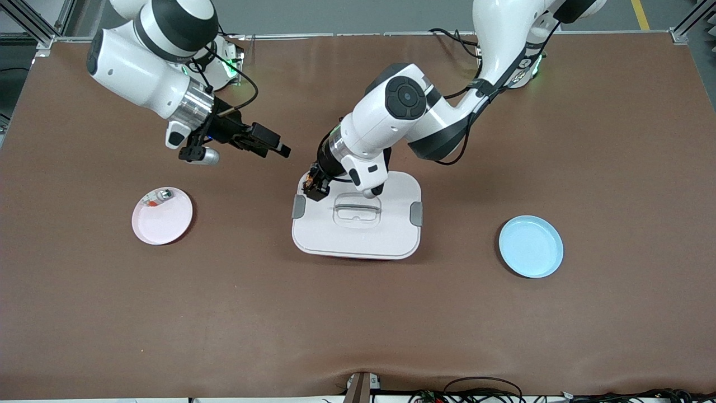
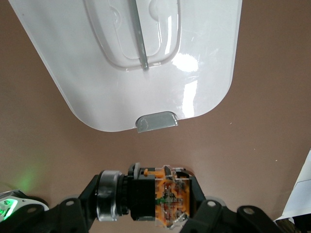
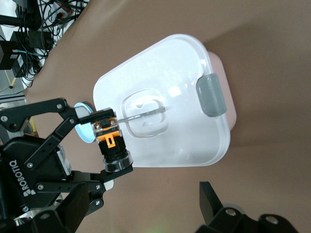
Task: Transfer orange switch to right arm and place
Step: 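Grasp the switch with the right gripper beside the left gripper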
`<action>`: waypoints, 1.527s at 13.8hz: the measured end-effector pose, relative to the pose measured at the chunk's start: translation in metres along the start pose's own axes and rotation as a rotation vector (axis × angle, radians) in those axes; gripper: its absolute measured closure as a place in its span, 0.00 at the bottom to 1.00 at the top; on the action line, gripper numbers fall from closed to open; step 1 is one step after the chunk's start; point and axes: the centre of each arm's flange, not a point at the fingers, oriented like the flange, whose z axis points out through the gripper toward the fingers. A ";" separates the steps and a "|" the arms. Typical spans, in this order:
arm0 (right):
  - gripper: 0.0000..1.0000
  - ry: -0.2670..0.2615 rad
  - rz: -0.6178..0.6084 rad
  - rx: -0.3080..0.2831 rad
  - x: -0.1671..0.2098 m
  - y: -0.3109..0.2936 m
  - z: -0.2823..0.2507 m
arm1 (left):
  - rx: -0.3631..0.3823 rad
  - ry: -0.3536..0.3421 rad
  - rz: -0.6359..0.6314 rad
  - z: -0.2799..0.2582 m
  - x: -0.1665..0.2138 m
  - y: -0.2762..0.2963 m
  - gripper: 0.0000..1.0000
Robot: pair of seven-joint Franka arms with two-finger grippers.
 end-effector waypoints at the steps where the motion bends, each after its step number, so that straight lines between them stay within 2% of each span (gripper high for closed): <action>1: 0.00 0.002 -0.001 0.006 -0.002 -0.003 0.005 | 0.001 0.000 0.002 0.001 -0.001 -0.001 0.27; 6: 0.00 0.015 -0.024 0.008 -0.016 -0.014 0.038 | 0.010 0.002 0.007 0.003 -0.004 -0.004 0.27; 12: 0.00 0.012 -0.018 0.003 -0.007 -0.018 0.054 | 0.027 0.014 0.005 0.003 -0.002 -0.004 0.27; 21: 0.00 0.018 -0.033 -0.011 -0.013 -0.021 0.082 | 0.058 0.033 0.004 0.002 0.001 -0.005 0.27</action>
